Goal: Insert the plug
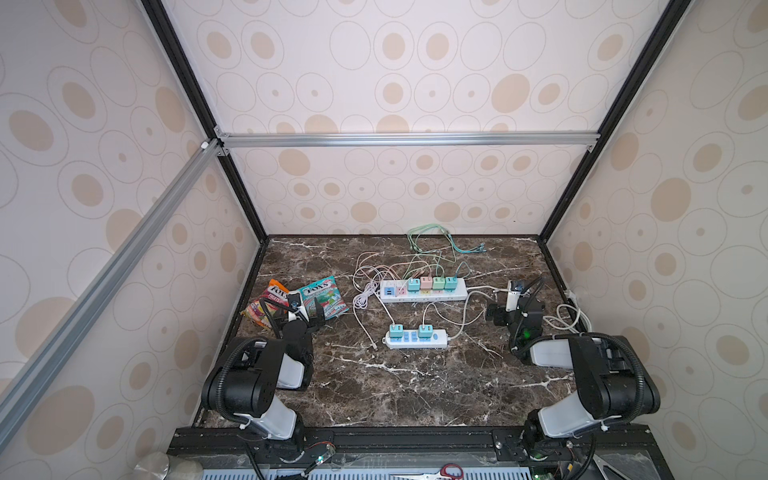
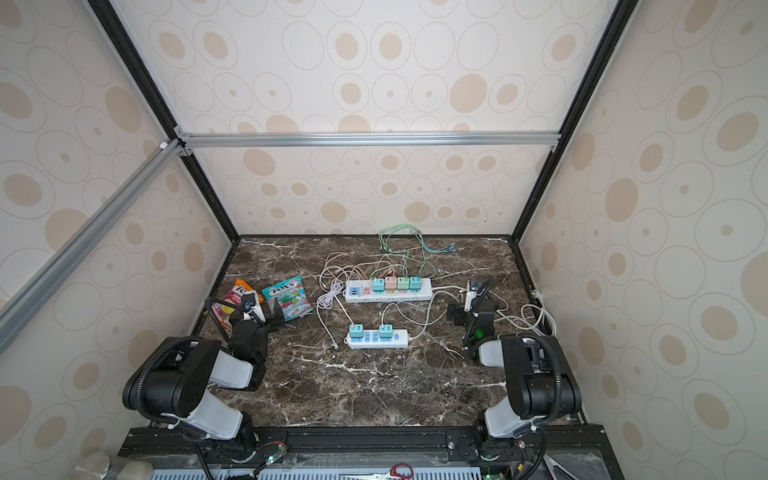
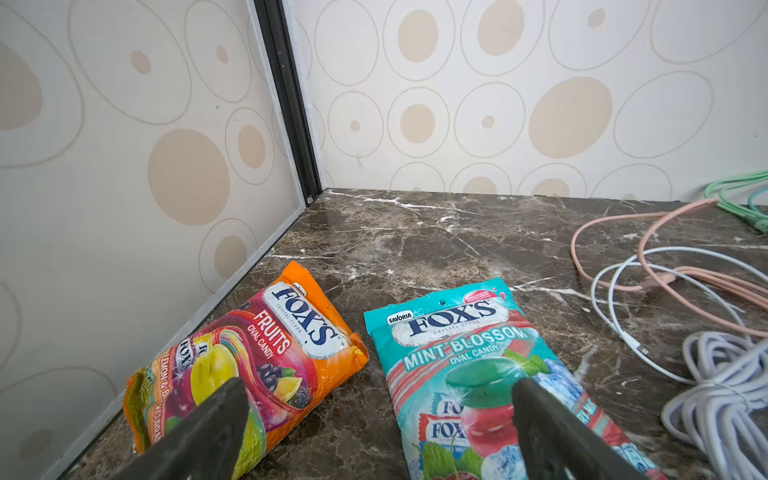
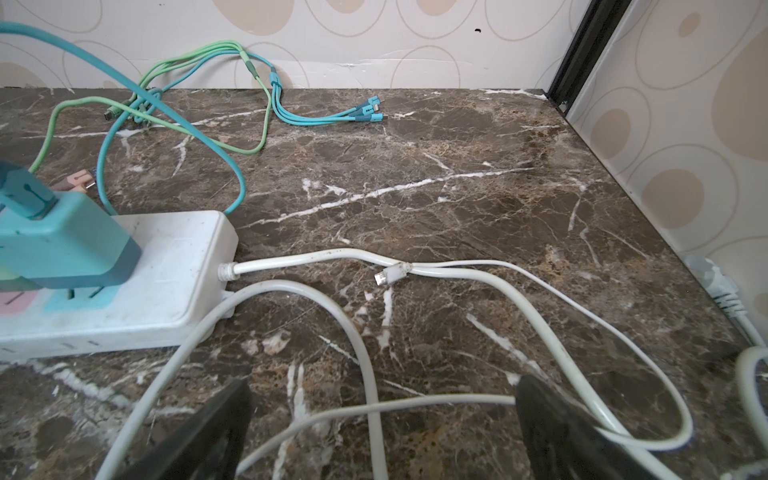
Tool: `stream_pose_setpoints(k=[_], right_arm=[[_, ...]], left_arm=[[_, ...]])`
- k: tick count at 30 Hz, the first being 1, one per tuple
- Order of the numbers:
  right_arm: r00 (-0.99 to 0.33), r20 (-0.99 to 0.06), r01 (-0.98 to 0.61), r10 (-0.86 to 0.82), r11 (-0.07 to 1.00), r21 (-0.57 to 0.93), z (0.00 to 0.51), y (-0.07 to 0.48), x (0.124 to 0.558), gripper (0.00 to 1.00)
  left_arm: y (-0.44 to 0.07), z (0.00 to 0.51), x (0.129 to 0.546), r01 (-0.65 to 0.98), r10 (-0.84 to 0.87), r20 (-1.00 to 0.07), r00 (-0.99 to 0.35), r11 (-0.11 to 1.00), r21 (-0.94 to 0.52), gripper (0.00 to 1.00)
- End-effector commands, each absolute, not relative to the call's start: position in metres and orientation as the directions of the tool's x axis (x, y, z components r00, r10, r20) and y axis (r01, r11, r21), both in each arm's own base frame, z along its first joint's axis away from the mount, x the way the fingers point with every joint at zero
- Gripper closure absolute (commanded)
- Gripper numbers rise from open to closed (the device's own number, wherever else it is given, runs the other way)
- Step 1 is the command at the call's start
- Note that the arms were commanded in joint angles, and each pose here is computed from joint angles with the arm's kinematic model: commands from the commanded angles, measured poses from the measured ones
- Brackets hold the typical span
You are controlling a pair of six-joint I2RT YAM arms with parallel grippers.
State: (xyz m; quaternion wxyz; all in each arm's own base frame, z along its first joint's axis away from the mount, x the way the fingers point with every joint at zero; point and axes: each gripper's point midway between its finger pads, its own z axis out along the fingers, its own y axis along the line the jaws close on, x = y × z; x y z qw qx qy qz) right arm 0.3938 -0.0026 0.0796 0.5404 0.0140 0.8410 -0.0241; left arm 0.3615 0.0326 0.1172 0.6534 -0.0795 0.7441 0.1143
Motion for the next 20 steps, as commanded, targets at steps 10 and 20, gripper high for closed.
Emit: stream_pose_setpoints(k=[10,20], right_arm=[[-0.372,-0.928,0.243,0.008,0.966,-0.089,0.09,-0.025,0.39,0.01],[-0.372,-0.928,0.243,0.009,0.966,-0.088,0.09,-0.025,0.39,0.01]], left_arm=[[0.035,0.132,0.368,-0.278,0.042,-0.996,-0.083,0.959,0.064,0.02],[0.035,0.133,0.369,-0.273,0.039,-0.996,-0.081,0.96,0.06,0.02]])
